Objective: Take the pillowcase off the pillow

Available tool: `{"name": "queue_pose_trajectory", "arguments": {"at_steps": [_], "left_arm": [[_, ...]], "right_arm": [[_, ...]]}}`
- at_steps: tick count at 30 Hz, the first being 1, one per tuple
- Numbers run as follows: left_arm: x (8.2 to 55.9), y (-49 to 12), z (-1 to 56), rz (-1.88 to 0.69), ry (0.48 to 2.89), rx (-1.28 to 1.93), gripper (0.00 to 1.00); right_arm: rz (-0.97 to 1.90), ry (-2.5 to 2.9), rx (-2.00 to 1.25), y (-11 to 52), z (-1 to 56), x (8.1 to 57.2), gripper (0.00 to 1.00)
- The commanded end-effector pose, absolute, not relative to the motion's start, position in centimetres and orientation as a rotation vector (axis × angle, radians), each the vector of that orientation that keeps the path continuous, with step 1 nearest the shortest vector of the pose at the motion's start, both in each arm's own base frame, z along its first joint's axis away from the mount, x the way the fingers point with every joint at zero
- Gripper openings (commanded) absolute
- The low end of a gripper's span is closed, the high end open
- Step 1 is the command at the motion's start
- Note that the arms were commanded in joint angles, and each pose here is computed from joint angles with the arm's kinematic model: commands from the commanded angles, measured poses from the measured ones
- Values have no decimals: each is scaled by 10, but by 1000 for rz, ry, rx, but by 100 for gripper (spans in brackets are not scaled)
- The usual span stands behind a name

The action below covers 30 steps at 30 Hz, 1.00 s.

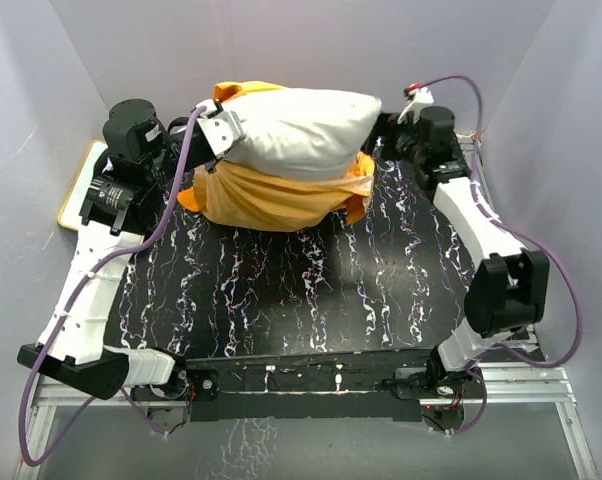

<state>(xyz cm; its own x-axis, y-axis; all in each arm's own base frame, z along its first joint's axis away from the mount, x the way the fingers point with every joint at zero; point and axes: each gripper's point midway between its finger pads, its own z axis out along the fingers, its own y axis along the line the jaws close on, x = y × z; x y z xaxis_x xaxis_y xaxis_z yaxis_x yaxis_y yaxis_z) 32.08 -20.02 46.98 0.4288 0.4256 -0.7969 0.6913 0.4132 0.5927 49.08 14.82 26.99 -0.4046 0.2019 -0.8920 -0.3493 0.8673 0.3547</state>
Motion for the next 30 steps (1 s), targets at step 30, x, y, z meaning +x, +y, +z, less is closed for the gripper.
{"name": "queue_pose_trajectory", "arguments": {"at_steps": [30], "left_arm": [[301, -259, 444, -339, 1062, 1368, 0]], "right_arm": [[851, 1044, -1218, 292, 502, 305, 99]]}}
